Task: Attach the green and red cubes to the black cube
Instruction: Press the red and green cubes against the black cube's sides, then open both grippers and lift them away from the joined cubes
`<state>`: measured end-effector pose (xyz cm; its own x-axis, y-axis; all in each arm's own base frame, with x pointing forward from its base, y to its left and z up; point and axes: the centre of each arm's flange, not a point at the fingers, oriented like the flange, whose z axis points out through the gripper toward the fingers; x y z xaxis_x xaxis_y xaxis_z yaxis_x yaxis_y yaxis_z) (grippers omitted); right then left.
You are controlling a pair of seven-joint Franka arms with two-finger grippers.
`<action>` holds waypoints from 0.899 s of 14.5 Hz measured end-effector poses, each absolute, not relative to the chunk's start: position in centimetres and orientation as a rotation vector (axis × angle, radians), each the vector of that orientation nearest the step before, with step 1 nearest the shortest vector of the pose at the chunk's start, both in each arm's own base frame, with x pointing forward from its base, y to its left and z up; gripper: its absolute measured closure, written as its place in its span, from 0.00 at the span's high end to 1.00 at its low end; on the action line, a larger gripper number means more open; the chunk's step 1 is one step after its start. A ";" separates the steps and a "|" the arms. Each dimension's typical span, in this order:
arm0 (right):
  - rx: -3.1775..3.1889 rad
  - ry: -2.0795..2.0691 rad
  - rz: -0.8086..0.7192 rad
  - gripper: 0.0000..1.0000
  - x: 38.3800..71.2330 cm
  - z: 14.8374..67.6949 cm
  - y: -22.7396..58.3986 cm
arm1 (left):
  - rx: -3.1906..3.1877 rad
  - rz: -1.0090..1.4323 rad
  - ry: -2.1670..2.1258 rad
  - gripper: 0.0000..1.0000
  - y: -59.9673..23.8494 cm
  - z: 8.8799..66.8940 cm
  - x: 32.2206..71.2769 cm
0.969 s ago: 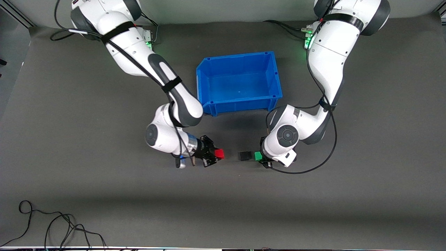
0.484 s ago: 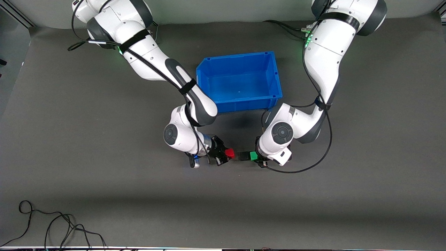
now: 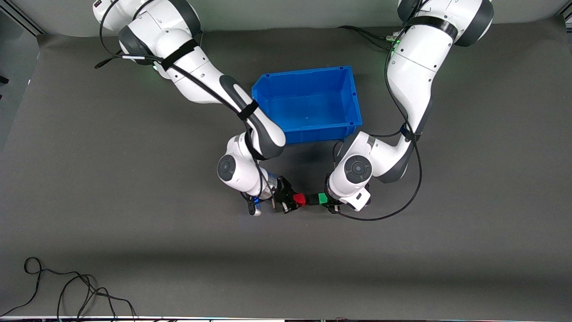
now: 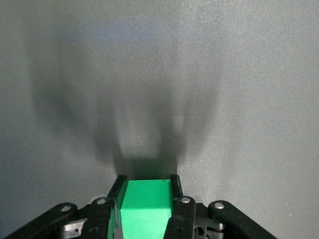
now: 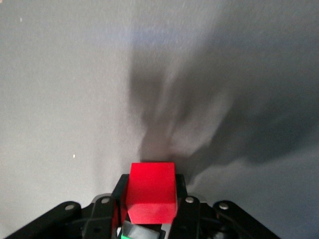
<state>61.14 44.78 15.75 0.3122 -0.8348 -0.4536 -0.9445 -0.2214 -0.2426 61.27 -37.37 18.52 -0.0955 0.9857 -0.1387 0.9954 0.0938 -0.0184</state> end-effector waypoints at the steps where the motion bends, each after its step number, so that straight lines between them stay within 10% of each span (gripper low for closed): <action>1: -2.113 1.570 0.304 0.40 61.0 15.7 45.0 | 2.052 -0.164 2.252 0.37 -37.5 18.5 61.2; 8: -2.114 1.570 0.303 0.44 61.0 15.6 45.0 | 2.116 -0.092 2.179 0.59 -38.8 18.7 60.7; 13: -2.098 1.566 0.277 0.93 62.0 16.2 44.7 | 2.106 -0.017 2.163 1.00 -35.6 21.8 63.8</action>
